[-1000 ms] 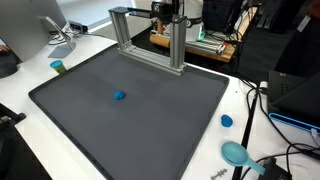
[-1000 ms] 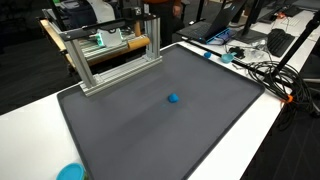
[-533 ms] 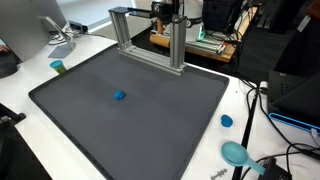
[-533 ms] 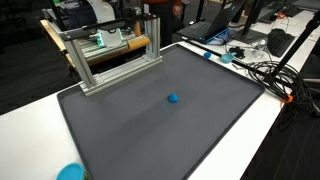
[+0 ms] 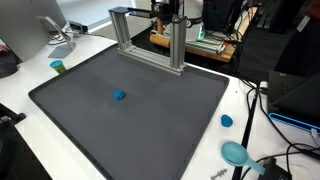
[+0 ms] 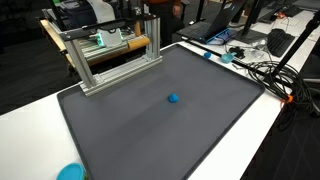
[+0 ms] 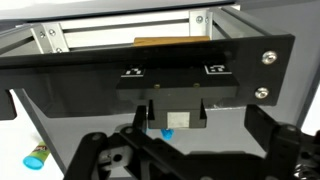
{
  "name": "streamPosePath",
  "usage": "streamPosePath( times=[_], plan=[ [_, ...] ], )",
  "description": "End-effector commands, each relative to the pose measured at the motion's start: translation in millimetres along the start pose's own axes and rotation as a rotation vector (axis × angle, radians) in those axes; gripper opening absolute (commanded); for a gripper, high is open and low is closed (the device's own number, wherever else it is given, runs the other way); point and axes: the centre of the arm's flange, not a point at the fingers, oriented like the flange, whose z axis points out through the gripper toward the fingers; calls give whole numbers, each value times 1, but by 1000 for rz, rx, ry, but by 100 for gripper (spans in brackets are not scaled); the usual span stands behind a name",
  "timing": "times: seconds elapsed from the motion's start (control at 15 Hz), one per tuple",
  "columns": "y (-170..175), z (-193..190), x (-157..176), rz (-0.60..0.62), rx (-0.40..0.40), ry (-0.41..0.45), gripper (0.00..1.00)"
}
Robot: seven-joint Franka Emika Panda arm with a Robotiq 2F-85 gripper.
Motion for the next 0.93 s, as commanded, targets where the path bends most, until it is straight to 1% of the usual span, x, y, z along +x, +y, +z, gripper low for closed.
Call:
streamPosePath(
  times=[0.0,0.27,0.53,0.6,0.87],
  plan=[
    [4,13,11,-8,2,-21,100],
    [14,19,15,25,10,-57,100],
    [22,19,11,-24,33,-80,100],
    [24,18,10,-37,39,-82,97],
    [28,16,5,-79,48,-84,76]
  ],
)
